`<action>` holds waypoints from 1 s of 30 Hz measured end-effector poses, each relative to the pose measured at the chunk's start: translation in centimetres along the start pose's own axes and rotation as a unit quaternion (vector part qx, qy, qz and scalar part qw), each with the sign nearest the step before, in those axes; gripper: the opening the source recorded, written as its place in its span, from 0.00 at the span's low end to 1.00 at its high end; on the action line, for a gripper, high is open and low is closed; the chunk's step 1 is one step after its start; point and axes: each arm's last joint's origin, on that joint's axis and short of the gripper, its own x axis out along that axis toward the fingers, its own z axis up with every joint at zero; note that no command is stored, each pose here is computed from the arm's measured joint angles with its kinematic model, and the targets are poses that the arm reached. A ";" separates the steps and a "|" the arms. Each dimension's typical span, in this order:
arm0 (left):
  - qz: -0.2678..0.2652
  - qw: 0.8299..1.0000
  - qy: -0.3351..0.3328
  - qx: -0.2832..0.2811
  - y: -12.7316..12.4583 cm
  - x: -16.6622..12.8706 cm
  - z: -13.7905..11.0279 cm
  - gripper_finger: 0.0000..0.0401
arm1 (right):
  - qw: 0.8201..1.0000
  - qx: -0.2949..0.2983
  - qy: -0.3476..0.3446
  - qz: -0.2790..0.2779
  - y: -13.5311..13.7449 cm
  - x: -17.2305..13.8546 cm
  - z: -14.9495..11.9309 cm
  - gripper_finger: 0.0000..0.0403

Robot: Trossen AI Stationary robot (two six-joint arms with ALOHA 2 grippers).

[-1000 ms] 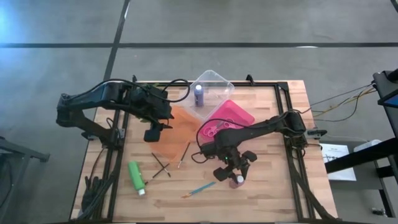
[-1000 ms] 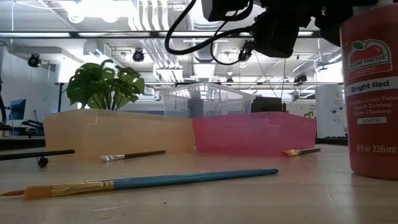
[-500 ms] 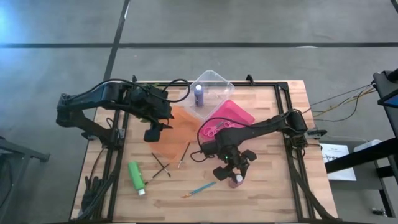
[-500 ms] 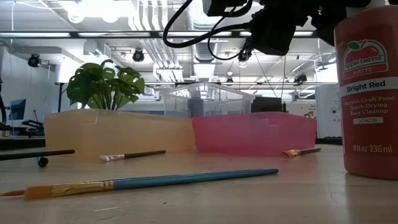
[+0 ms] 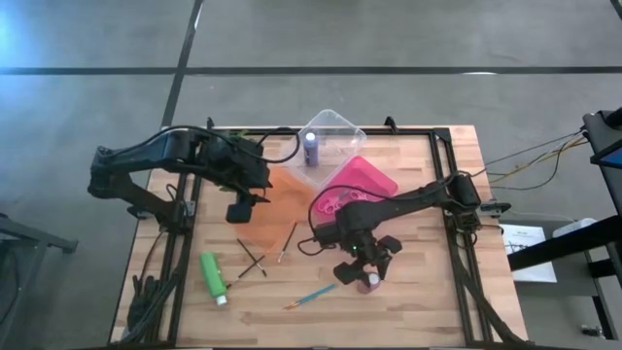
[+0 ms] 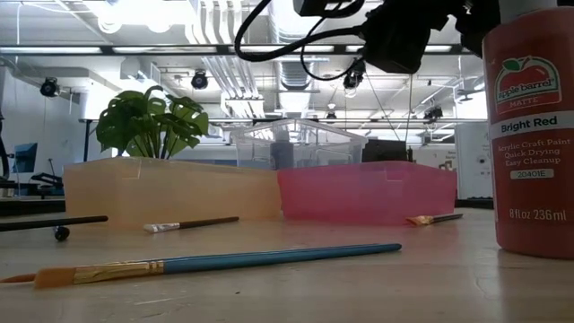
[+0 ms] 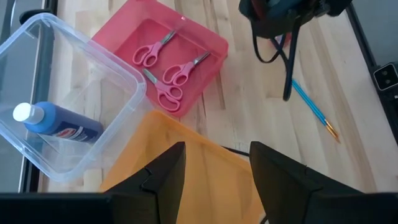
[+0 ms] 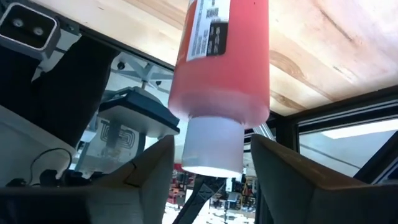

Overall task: Pick & Place Paint Supplies
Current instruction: Put the pink paint bottle into the transparent bin

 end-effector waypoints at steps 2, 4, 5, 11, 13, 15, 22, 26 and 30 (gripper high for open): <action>0.000 1.000 -0.001 0.000 0.0 0.1 0.0 0.47 | 1.000 0.004 0.003 -0.004 0.0 0.2 -0.2 0.58; 0.001 1.000 -0.005 -0.003 0.0 0.1 0.1 0.47 | 1.000 0.009 0.006 -0.008 0.0 0.3 -0.3 0.63; 0.001 1.000 -0.006 -0.003 0.0 0.1 0.1 0.47 | 1.000 0.010 0.008 -0.009 0.0 0.4 -0.4 0.65; 0.001 1.000 -0.009 -0.003 0.0 0.1 0.2 0.47 | 1.000 0.000 0.003 0.007 0.6 -0.3 -2.4 0.72; 0.001 1.000 -0.008 -0.003 0.0 0.1 0.1 0.47 | 0.999 -0.016 -0.022 0.028 1.0 -1.4 -4.2 0.73; 0.001 1.000 -0.007 -0.006 0.0 0.1 0.1 0.47 | 0.995 -0.046 -0.073 0.059 1.3 -2.7 -6.3 0.73; -0.025 0.999 -0.030 -0.011 -0.1 0.1 0.5 0.47 | 0.881 -0.127 -0.424 0.164 -0.2 -7.2 -15.0 0.73; -0.046 0.996 -0.067 0.027 -0.7 0.2 1.2 0.47 | 0.757 -0.175 -0.610 0.156 -1.5 -7.0 -19.0 0.73; -0.052 0.991 -0.095 0.079 -1.6 0.9 2.2 0.47 | 0.672 -0.229 -0.697 0.101 -2.8 -5.9 -21.2 0.73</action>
